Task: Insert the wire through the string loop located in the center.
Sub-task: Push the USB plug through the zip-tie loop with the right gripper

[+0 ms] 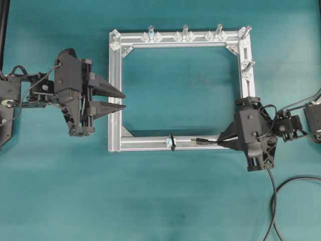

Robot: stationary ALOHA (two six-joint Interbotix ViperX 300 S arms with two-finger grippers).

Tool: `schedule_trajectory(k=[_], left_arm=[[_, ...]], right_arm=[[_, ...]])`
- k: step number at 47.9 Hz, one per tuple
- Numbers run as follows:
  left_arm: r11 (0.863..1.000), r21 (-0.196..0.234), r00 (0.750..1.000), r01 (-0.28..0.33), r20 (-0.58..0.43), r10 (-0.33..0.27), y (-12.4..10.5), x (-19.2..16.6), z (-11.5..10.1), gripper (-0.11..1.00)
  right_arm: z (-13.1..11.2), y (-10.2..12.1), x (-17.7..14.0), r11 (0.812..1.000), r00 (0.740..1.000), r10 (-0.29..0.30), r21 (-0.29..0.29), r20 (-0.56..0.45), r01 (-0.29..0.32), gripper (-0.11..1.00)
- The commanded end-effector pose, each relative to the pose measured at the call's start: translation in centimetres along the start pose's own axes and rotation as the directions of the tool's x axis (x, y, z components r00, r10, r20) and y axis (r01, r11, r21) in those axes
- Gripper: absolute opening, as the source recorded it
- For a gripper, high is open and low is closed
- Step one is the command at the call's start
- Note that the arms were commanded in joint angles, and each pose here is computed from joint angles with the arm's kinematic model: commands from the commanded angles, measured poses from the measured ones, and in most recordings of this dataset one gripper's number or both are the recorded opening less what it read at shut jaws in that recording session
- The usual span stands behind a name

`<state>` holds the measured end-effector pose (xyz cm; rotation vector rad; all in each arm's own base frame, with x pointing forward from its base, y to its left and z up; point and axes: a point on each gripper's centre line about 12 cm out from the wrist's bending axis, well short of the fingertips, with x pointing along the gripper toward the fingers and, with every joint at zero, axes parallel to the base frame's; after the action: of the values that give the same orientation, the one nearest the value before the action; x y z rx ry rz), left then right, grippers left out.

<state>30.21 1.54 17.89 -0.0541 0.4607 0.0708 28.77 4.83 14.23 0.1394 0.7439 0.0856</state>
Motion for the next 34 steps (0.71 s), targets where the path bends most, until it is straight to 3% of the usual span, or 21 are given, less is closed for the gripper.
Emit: schedule_trajectory(k=[1, 34], left_arm=[[1.000, 0.002, 0.999, 0.005, 0.034, -0.005, -0.1, -0.2, 0.9, 0.35], [1.000, 0.004, 0.999, 0.005, 0.034, -0.005, -0.1, -0.2, 0.9, 0.35]], right_arm=[[1.0, 0.1, -0.1, 1.000, 0.999, 0.005, 0.000, 0.032, -0.005, 0.10], [3.5, -0.1, 2.7, 1.000, 0.999, -0.007, 0.007, 0.047, 0.006, 0.10]])
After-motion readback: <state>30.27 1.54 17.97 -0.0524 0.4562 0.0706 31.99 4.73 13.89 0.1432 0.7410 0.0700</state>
